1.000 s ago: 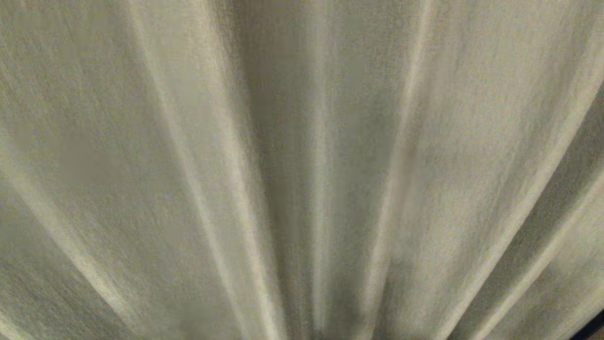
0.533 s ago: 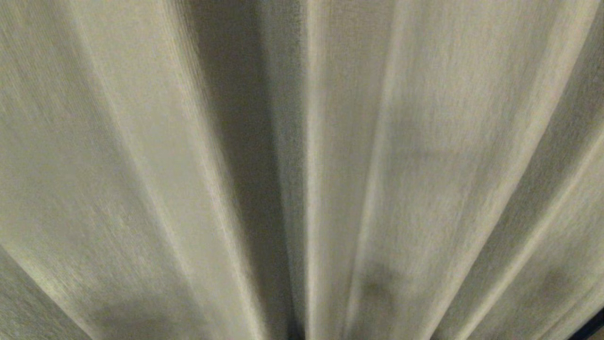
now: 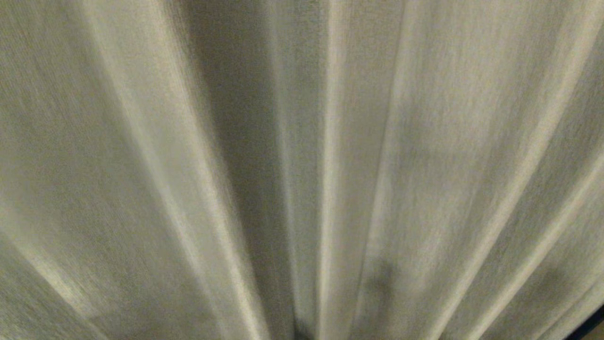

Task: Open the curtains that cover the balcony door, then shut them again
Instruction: Close the outer curtains on both sides

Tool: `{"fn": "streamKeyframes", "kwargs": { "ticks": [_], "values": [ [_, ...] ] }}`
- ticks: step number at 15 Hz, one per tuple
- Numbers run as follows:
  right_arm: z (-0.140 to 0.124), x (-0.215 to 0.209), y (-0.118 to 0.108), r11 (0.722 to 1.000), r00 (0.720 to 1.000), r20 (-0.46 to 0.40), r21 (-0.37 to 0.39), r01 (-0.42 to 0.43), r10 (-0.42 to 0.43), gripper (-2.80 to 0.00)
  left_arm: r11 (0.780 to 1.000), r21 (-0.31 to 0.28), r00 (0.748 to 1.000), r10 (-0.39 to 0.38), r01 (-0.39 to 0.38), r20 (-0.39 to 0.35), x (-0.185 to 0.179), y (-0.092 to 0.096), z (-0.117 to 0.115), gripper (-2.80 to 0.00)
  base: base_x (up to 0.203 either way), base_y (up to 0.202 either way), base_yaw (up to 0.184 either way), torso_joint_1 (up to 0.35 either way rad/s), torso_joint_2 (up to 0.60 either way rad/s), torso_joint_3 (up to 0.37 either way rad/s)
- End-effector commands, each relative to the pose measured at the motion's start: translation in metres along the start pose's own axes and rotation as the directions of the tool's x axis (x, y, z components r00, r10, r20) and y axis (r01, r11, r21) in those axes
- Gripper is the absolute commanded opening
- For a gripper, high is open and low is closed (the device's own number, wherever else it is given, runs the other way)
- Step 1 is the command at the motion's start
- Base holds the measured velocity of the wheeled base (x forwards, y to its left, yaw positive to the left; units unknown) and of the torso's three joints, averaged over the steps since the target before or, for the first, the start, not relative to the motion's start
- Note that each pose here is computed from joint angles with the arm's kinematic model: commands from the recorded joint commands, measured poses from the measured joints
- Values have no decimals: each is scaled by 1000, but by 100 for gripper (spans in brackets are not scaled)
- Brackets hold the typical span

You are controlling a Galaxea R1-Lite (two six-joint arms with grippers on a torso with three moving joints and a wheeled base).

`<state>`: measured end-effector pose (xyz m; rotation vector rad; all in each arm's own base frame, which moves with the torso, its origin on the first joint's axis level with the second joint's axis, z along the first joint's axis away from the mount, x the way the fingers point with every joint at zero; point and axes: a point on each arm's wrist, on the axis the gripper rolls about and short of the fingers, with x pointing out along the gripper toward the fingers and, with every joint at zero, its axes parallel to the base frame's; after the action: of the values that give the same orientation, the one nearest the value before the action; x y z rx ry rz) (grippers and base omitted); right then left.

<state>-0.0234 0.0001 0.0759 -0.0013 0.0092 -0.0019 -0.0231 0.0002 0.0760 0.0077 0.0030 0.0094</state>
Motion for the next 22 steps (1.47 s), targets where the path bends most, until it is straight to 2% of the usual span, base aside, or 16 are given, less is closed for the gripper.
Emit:
{"fn": "streamKeyframes", "kwargs": {
  "ticks": [1, 8, 12, 22],
  "values": [
    [0, 0, 0, 1000, 1000, 0, 0, 0, 0, -280, 1000, 0, 1000, 0, 0, 0, 0, 0, 0, -280, 0, 0, 0, 0, 0, 0],
    [0, 0, 0, 1000, 1000, 3, -14, 1, -1, -280, 1000, -2, 1000, 1, -1, 0, 0, 0, 0, -280, 0, 170, 0, 3, 2, 2],
    [0, 0, 0, 997, 1000, 3, -74, -2, 2, -280, 1000, -6, 1000, 1, -1, 0, 0, 0, 0, -280, 0, 193, 1, 1, 3, 0],
    [0, 0, 0, 997, 1000, 3, -80, 0, 0, -280, 1000, -8, 1000, 1, -1, 0, 0, 0, 0, -280, 0, 193, 12, 2, 3, 3]
  ]
}}
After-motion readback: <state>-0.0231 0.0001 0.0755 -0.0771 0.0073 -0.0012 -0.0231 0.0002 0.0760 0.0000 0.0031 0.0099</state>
